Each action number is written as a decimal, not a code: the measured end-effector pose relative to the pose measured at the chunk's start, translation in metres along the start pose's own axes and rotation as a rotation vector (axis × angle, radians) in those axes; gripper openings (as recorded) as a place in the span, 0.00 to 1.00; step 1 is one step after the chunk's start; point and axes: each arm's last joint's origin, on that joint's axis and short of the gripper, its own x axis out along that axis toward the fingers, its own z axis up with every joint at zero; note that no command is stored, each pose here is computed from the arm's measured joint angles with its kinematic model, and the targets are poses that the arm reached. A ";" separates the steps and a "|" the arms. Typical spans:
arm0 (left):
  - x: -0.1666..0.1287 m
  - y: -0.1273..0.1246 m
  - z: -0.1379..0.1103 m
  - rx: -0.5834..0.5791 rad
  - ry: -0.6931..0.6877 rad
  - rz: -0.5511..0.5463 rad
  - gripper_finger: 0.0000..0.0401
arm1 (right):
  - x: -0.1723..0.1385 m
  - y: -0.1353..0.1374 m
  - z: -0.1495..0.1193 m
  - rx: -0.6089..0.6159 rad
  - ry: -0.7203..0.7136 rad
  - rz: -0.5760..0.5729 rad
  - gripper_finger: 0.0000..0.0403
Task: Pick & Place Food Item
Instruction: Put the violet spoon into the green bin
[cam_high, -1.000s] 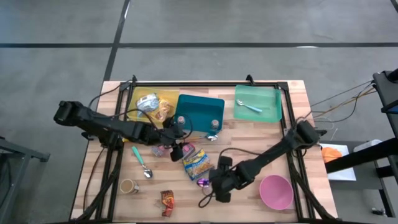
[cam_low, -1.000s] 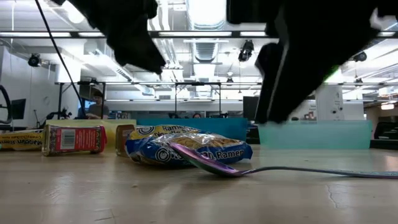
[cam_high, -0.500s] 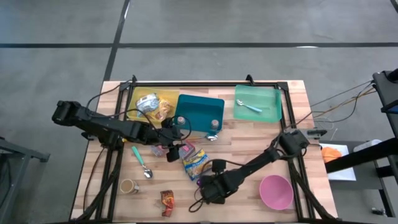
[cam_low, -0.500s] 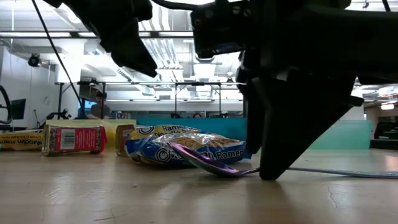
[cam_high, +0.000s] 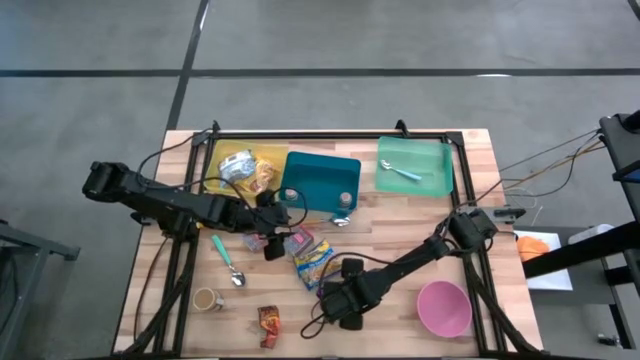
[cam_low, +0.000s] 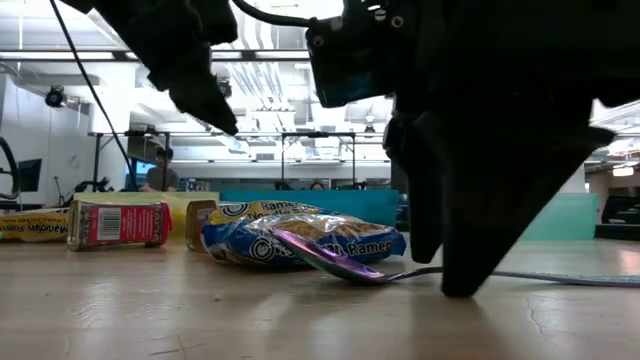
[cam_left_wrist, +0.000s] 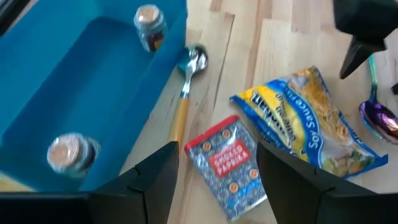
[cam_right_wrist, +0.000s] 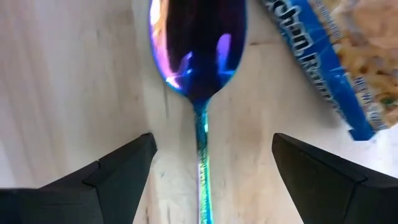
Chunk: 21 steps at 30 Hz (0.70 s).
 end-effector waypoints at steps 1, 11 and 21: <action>0.001 0.000 -0.002 -0.014 0.009 0.001 0.56 | -0.001 0.000 0.000 -0.009 0.008 0.015 0.82; 0.004 0.001 -0.011 -0.022 0.033 0.008 0.56 | -0.004 -0.001 0.001 -0.045 0.035 0.094 0.82; 0.004 0.001 -0.011 -0.040 0.030 0.007 0.56 | -0.002 -0.002 0.003 -0.055 0.009 0.077 0.58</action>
